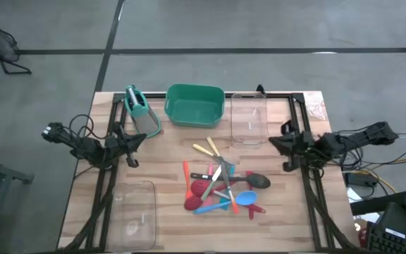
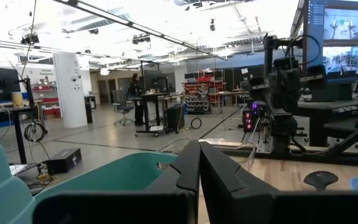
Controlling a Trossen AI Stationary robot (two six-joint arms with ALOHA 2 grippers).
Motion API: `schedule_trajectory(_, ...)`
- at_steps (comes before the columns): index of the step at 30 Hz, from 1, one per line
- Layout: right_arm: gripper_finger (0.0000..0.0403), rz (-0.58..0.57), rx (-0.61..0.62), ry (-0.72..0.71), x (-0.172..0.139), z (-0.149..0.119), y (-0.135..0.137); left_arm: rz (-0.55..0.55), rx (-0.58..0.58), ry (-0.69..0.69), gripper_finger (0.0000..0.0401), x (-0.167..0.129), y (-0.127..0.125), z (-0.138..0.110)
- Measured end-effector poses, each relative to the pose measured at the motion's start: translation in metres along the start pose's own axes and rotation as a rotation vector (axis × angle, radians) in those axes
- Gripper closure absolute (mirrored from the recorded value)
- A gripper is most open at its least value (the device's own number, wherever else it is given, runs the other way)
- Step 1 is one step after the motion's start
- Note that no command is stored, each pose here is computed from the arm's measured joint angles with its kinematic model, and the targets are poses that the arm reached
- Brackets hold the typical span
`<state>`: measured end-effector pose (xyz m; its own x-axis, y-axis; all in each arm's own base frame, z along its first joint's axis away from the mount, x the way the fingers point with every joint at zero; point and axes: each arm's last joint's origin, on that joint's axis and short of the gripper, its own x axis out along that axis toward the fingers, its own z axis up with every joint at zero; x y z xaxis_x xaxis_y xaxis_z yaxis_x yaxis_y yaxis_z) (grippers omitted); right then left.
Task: Pick & Place Kitchen Items
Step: Put the green knife into the top transparent bin
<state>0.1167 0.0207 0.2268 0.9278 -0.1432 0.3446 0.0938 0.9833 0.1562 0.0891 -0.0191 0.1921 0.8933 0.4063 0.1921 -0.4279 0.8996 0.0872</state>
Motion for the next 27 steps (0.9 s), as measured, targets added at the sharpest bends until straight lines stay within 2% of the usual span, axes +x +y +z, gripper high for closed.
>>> schedule_trajectory(5, 0.0394, 0.008, -0.041, 0.102, 0.032, -0.003, 0.012, 0.0, 0.0, 0.0, 0.0389, 0.0, 0.0, 0.0)
schedule_trajectory(11, 0.0394, 0.19, -0.085, 0.233, 0.088, -0.004, 0.041, 0.0, 0.0, 0.0, 0.0389, 0.0, 0.0, 0.0)
schedule_trajectory(15, 0.0394, 0.222, -0.167, 0.442, 0.124, -0.014, 0.055, 0.0, 0.0, 0.0, 0.0389, 0.0, 0.0, 0.0)
schedule_trajectory(19, 0.0392, 0.275, -0.173, 0.629, 0.156, -0.023, 0.066, 0.0, 0.0, 0.0, 0.0389, 0.0, 0.0, 0.0)
schedule_trajectory(23, 0.0367, 0.378, -0.163, 0.768, 0.184, -0.034, 0.079, 0.0, 0.0, 0.0, 0.0389, 0.0, 0.0, 0.0)
schedule_trajectory(27, 0.0319, 0.393, -0.205, 0.943, 0.205, -0.05, 0.086, 0.0, 0.0, 0.0, 0.0389, 0.0, 0.0, 0.0)
